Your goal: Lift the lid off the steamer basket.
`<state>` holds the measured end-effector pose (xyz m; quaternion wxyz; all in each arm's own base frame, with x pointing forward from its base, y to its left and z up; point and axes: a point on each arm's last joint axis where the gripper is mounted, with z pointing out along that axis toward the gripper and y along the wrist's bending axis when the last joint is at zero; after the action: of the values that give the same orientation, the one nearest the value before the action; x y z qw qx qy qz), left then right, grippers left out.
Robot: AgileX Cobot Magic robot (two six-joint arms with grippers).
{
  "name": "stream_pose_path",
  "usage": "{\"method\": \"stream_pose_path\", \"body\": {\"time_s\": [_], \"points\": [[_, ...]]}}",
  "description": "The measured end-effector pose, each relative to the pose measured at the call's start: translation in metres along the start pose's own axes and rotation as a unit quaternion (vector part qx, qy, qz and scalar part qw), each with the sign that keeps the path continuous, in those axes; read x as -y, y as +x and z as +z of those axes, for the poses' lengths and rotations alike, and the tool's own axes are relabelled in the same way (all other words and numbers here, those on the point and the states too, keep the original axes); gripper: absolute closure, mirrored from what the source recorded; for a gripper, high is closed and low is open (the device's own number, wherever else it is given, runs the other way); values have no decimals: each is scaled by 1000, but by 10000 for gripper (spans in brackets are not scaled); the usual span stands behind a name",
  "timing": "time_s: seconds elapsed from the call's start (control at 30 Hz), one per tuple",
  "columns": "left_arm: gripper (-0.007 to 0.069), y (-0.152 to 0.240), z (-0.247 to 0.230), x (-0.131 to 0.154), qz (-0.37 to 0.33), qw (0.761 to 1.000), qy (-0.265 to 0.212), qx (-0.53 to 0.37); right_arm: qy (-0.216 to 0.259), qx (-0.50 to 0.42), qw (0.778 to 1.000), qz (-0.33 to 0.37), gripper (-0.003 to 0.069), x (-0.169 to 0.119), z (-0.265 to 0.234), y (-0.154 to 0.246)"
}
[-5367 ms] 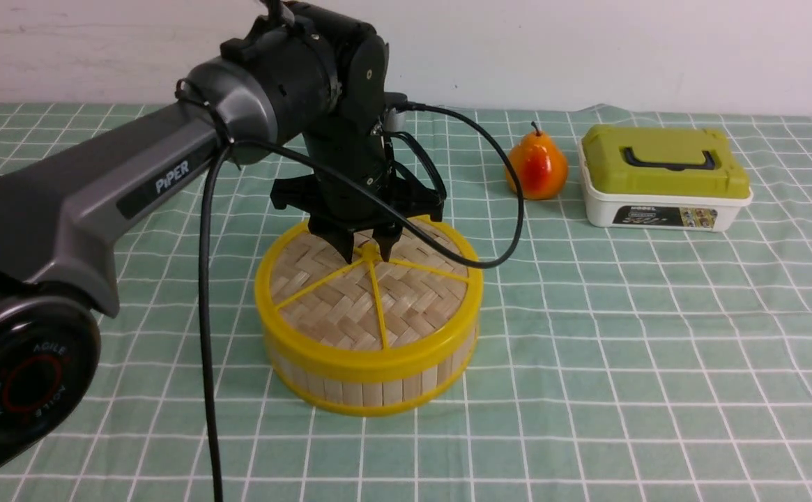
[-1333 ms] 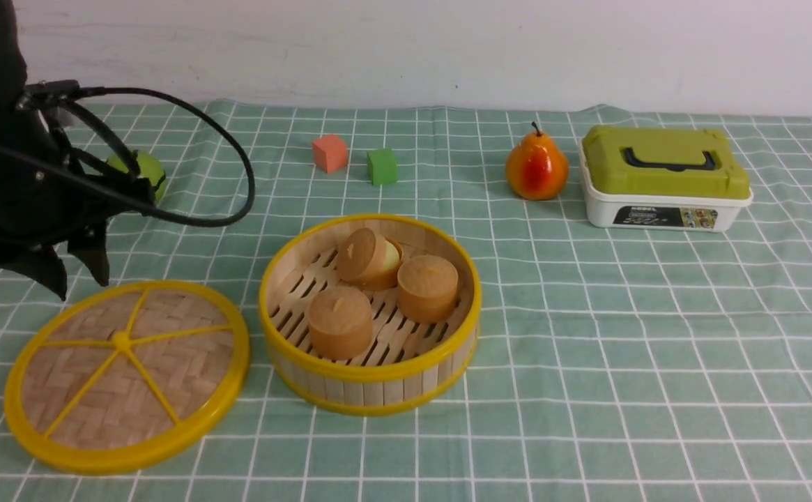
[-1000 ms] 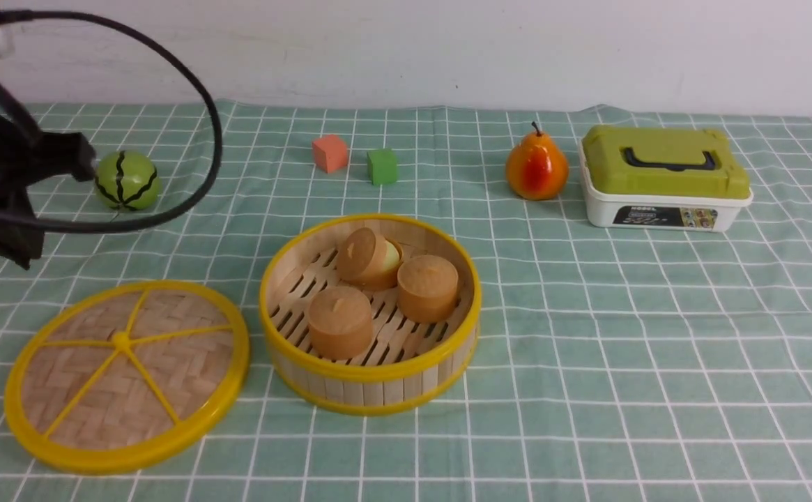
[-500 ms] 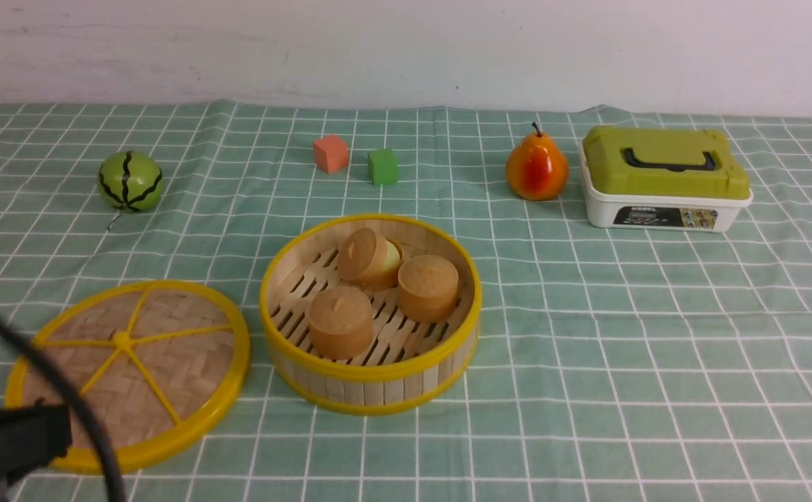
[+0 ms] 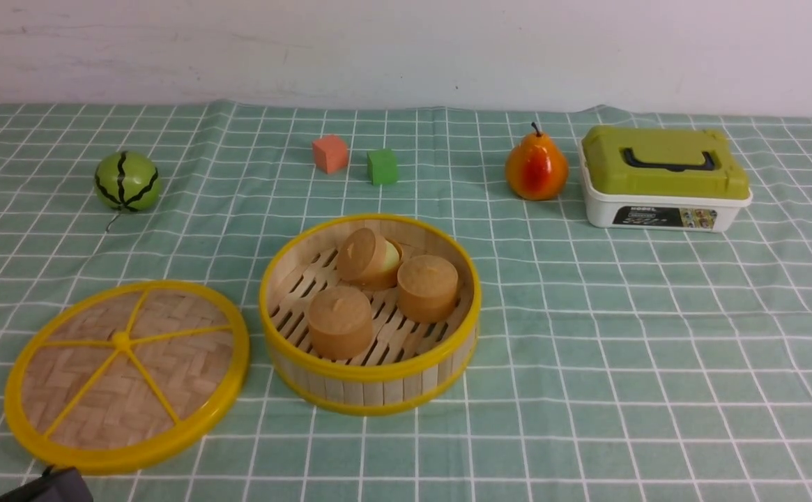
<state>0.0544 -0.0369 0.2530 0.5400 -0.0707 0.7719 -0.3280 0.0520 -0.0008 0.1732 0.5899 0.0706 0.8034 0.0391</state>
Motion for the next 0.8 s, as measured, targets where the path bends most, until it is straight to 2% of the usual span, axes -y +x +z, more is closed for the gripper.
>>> {"method": "stream_pose_path", "body": {"time_s": [0.23, 0.37, 0.53, 0.7, 0.8], "points": [[638, 0, 0, -2, 25, 1000, -9, 0, 0, 0, 1000, 0, 418, 0, 0, 0], [638, -1, 0, -7, 98, 994, -36, 0, 0, 0, 1000, 0, 418, 0, 0, 0], [638, 1, 0, -11, 130, 990, -53, -4, 0, 0, 1000, 0, 418, 0, 0, 0], [638, 8, 3, -29, 182, 978, -105, 15, 0, 0, 1000, 0, 418, 0, 0, 0], [638, 16, 3, -42, 189, 972, -132, 37, 0, 0, 1000, 0, 418, 0, 0, 0]]}}
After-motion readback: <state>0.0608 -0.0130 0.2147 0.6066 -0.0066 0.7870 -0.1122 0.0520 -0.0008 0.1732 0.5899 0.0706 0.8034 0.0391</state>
